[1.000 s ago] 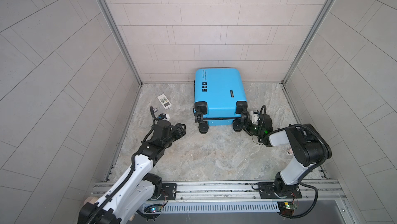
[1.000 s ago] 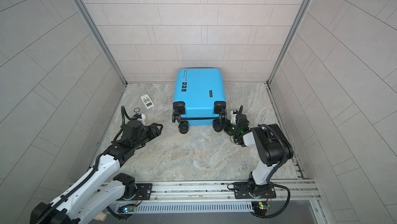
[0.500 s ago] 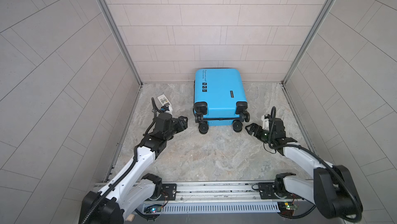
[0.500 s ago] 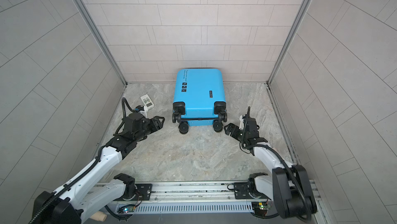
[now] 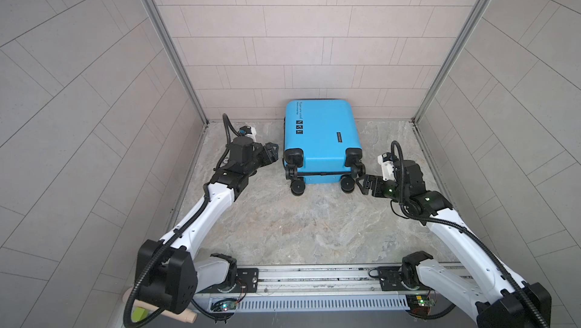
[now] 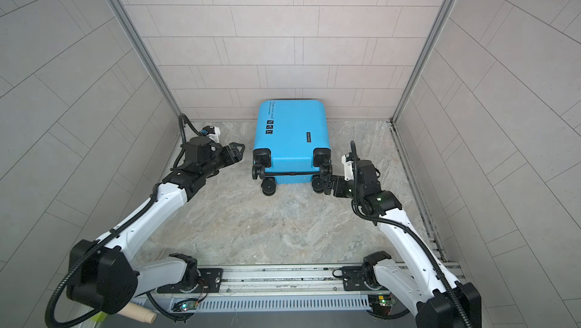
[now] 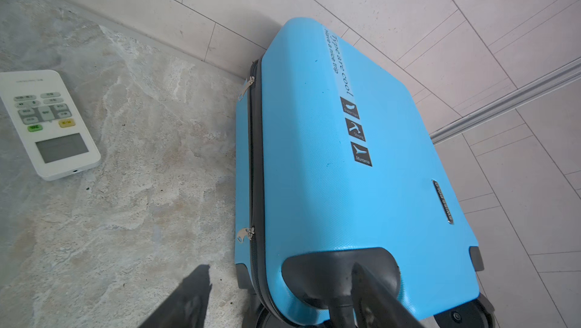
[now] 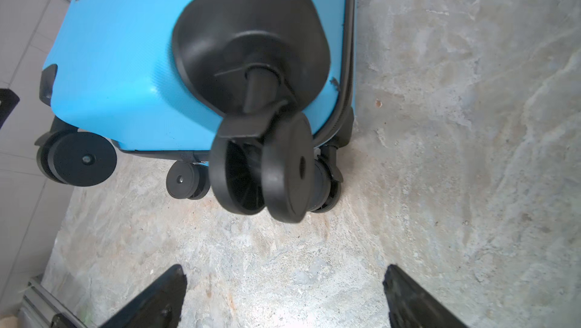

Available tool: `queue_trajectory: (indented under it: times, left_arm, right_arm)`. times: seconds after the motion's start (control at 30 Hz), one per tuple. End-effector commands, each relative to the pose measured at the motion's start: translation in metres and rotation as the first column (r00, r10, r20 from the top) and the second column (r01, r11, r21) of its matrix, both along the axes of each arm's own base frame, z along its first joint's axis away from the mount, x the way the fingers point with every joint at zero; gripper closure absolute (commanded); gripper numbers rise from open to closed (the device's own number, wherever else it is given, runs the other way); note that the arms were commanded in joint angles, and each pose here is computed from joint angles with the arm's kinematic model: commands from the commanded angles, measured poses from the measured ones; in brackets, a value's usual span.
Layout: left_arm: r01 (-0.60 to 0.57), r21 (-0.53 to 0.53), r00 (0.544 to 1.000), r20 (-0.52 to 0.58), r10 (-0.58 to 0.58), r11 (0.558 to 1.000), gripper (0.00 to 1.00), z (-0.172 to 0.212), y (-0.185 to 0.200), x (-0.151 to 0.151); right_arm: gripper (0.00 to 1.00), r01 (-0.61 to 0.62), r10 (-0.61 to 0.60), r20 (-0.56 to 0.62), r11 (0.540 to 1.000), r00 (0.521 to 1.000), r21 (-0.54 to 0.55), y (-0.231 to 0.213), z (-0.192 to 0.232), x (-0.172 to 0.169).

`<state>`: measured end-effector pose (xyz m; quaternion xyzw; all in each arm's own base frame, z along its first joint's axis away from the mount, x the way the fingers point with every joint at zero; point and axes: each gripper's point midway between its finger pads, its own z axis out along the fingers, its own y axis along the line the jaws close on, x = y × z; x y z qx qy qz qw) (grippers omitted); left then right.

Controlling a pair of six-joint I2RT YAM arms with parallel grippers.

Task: Pack the luggage
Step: 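Grip the nearest wheel caster with the right gripper while the left approaches the zipper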

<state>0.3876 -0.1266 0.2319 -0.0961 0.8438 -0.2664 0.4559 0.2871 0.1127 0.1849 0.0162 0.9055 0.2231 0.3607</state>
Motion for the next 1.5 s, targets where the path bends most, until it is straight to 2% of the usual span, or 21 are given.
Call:
queue_trajectory:
  times: [0.0, 0.13, 0.23, 0.33, 0.57, 0.63, 0.77, 1.07, 1.33, 1.47]
  left_arm:
    - [0.01, -0.018, 0.999, 0.043, -0.009, 1.0, 0.25, 0.008, 0.005, 0.015]
    - [-0.042, -0.082, 0.999, -0.013, 0.041, 0.996, 0.28, -0.011, 0.026, 0.035]
    - [-0.066, -0.089, 0.997, -0.047, 0.062, 0.994, 0.32, -0.026, 0.035, 0.045]
    - [-0.07, -0.072, 0.996, -0.061, 0.066, 0.995, 0.34, -0.038, 0.036, 0.047]
    - [-0.073, -0.005, 0.994, -0.077, 0.072, 0.997, 0.37, -0.071, 0.043, 0.034]
    - [-0.055, -0.003, 0.996, -0.076, 0.055, 0.998, 0.38, -0.078, 0.04, 0.031]
    - [0.025, 0.029, 0.997, -0.08, -0.023, 0.999, 0.42, -0.086, 0.017, 0.029]
    - [0.173, 0.071, 0.983, -0.073, -0.168, 0.982, 0.44, -0.093, -0.036, 0.016]
    - [0.329, 0.102, 0.943, -0.08, -0.322, 0.939, 0.44, -0.103, -0.104, -0.003]
    - [0.348, 0.122, 0.938, -0.036, -0.346, 0.93, 0.44, -0.097, -0.105, -0.011]
  right_arm:
    - [0.0, -0.013, 0.006, -0.061, 0.994, 0.998, -0.113, -0.002, -0.009, 0.006]
    - [0.01, -0.057, 0.038, -0.113, 0.984, 0.993, -0.167, 0.011, -0.013, 0.022]
    - [0.08, -0.071, 0.046, -0.135, 0.98, 0.99, -0.186, 0.018, -0.019, 0.034]
    - [0.23, -0.059, 0.034, -0.13, 0.98, 0.991, -0.192, 0.02, -0.02, 0.044]
    - [0.74, -0.032, 0.015, -0.077, 0.976, 0.997, -0.216, 0.013, 0.006, 0.059]
    - [0.81, -0.027, 0.009, -0.084, 0.977, 0.996, -0.211, 0.009, 0.008, 0.062]
    - [0.87, -0.017, -0.004, -0.102, 0.98, 0.995, -0.201, 0.0, 0.006, 0.065]
    - [0.93, 0.029, -0.045, -0.118, 0.99, 0.992, -0.139, -0.034, 0.01, 0.064]
    - [0.95, 0.067, -0.08, -0.129, 0.992, 0.988, -0.104, -0.05, 0.008, 0.063]
    - [0.98, 0.059, -0.073, -0.135, 0.993, 0.988, -0.103, -0.052, 0.009, 0.062]
